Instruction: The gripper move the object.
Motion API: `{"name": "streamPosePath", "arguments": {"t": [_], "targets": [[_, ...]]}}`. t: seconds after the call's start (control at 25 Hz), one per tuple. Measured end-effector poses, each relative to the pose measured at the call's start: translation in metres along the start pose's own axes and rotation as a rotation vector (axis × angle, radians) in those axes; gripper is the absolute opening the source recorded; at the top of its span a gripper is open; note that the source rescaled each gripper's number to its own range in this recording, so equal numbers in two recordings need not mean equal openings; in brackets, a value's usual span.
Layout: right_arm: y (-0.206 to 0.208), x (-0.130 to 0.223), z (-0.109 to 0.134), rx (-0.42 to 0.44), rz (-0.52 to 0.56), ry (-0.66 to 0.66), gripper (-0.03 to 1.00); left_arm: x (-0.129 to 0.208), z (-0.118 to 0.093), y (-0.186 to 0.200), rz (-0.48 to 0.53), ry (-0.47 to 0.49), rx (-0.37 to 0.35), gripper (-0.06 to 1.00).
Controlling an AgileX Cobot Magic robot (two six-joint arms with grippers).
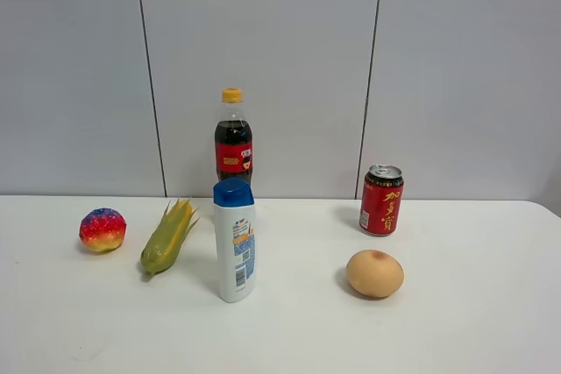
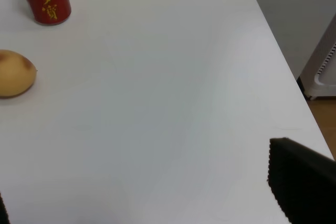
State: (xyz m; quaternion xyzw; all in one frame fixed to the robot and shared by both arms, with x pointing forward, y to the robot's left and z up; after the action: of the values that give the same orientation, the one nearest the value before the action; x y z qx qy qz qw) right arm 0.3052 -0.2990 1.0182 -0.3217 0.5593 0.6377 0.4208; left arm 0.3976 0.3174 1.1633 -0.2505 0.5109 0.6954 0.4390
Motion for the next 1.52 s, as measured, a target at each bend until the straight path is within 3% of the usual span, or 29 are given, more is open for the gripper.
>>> {"name": "streamPosePath", "arguments": {"t": [0.24, 0.44, 0.6, 0.96, 1.52], "targets": [[0.000, 0.000, 0.000, 0.000, 0.000, 0.000, 1.00, 0.064, -0.026, 0.020, -0.016, 0.083, 0.008, 1.00], [0.000, 0.000, 0.000, 0.000, 0.000, 0.000, 1.00, 0.105, -0.043, 0.040, -0.109, 0.120, -0.002, 1.00], [0.000, 0.000, 0.000, 0.000, 0.000, 0.000, 1.00, 0.130, -0.053, 0.051, -0.174, 0.214, -0.011, 1.00], [0.000, 0.000, 0.000, 0.000, 0.000, 0.000, 1.00, 0.158, -0.068, 0.018, -0.053, 0.242, 0.031, 1.00], [0.000, 0.000, 0.000, 0.000, 0.000, 0.000, 1.00, 0.158, -0.069, 0.012, -0.063, 0.243, 0.033, 1.00]]}}
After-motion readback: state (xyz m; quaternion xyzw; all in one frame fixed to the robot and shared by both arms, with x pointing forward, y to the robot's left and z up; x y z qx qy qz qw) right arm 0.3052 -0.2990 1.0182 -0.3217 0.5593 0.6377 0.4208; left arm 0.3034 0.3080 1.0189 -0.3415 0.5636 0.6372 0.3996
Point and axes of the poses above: a point on each arm's last joint axis where the gripper is mounted, y pointing back along that axis away from the gripper, z along the wrist's bending axis when the last joint is at zero, x = y × z, the point moved 8 cm from there along -y, pointing out along that axis toward the gripper, and after that the axes turned 12 degrees about -y, right-handed, at the moved point
